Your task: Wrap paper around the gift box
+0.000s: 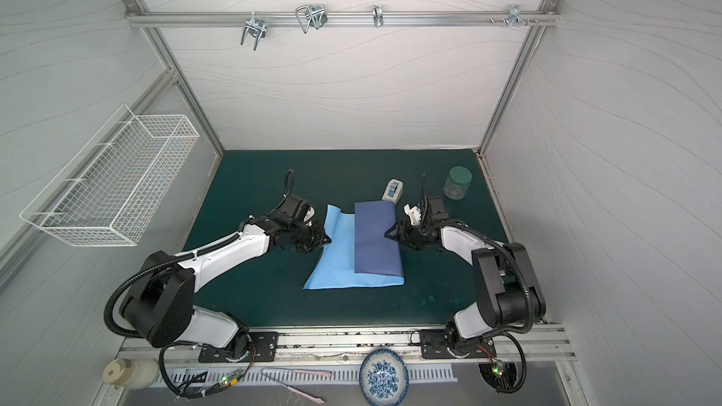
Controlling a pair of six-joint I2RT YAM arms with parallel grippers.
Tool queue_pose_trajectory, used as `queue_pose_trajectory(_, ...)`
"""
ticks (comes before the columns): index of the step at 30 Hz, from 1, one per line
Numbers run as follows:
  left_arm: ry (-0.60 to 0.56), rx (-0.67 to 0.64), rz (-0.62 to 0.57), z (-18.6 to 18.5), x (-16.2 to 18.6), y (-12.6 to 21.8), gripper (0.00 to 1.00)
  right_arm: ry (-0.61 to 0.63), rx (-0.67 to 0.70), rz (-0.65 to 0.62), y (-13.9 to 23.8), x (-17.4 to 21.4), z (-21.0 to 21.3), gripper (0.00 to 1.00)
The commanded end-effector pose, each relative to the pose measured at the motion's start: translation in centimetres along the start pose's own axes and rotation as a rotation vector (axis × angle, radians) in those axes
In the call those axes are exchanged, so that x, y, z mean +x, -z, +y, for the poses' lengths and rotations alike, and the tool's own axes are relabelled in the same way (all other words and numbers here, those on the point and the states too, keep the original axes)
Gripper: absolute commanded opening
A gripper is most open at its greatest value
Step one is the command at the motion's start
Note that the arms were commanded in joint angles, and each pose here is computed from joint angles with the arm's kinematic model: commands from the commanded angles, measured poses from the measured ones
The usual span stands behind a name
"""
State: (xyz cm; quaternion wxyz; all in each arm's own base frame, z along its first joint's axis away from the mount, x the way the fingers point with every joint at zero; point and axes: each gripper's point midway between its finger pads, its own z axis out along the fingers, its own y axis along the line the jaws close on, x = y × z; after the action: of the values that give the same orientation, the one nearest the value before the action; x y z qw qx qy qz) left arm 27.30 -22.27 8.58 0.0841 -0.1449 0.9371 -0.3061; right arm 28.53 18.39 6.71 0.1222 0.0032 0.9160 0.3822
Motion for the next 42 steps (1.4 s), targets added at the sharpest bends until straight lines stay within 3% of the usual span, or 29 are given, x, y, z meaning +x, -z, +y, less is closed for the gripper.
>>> queue_pose_trajectory(1, -0.032, 0.011, 0.039, 0.1, 0.4, -0.6, 0.10, -0.046, 0.115, 0.044, -0.8, 1.7, -2.7, 0.62)
queue_pose_trajectory(5, -0.009, 0.060, 0.043, -0.3, -0.1, -0.3, 0.00, -0.043, 0.115, 0.044, -0.8, 1.7, -2.7, 0.62)
queue_pose_trajectory(15, 0.164, 0.423, 0.045, -8.5, -0.6, 3.2, 0.00, -0.041, 0.113, 0.044, -0.8, 1.7, -2.6, 0.62)
queue_pose_trajectory(24, 0.285, 0.542, 0.014, -12.0, -1.4, 3.0, 0.00, -0.043, 0.113, 0.046, -0.9, 1.8, -2.7, 0.62)
queue_pose_trajectory(34, 0.278, 0.515, -0.024, -14.4, -1.5, 0.6, 0.00, -0.042, 0.111, 0.046, -0.9, 1.9, -2.6, 0.61)
queue_pose_trajectory(42, 0.163, 0.405, -0.064, -15.5, -1.1, -1.6, 0.00, -0.036, 0.109, 0.044, -0.8, 1.7, -2.4, 0.61)
